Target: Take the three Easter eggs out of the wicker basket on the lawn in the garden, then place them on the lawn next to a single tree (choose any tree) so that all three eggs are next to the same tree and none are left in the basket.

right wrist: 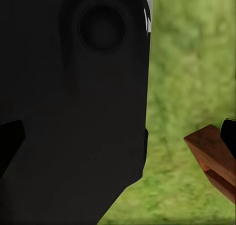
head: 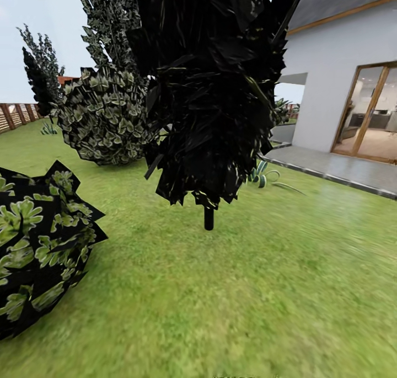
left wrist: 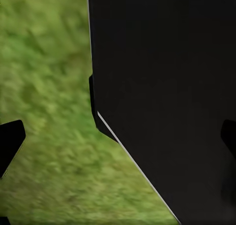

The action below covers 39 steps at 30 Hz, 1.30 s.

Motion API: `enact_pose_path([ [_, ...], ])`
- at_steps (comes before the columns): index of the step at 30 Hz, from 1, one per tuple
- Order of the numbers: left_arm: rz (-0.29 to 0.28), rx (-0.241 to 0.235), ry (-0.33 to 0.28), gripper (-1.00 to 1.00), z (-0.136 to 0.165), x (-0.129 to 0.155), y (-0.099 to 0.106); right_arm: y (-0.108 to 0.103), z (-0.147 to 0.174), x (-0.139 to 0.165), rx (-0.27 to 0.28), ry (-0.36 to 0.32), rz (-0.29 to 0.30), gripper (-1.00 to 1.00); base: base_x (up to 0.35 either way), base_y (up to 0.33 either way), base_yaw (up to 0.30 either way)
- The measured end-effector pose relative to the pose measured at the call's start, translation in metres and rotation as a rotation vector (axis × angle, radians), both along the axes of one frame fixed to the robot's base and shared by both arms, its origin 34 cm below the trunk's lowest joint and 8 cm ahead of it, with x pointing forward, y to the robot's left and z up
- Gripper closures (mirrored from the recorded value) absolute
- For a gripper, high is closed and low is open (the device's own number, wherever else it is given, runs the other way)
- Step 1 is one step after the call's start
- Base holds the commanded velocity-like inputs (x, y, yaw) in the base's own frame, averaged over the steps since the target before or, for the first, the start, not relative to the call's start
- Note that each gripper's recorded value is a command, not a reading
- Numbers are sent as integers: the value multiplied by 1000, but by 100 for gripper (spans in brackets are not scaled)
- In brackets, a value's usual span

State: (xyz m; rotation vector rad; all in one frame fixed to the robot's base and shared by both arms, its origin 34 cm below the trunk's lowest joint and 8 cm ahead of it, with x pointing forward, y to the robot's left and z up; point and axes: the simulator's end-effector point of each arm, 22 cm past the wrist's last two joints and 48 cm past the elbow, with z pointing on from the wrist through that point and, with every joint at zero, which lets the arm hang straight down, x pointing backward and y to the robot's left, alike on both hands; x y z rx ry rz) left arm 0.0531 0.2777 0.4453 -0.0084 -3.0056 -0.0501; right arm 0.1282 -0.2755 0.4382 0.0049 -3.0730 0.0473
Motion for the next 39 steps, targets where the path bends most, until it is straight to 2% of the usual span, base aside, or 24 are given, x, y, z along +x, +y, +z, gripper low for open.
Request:
enact_pose_path([
  [16, 0, 0, 12, -100, 1, -4, 0, 1, 0, -5, 3, 14, -1, -100, 0, 0, -278],
  [25, -1, 0, 13, -100, 1, -5, 0, 0, 0, -6, -1, 17, 0, -100, 38, 0, -23],
  [39, 0, 0, 14, -100, 1, -5, 0, 1, 0, -6, 2, 15, -8, -100, 322, 0, 0],
])
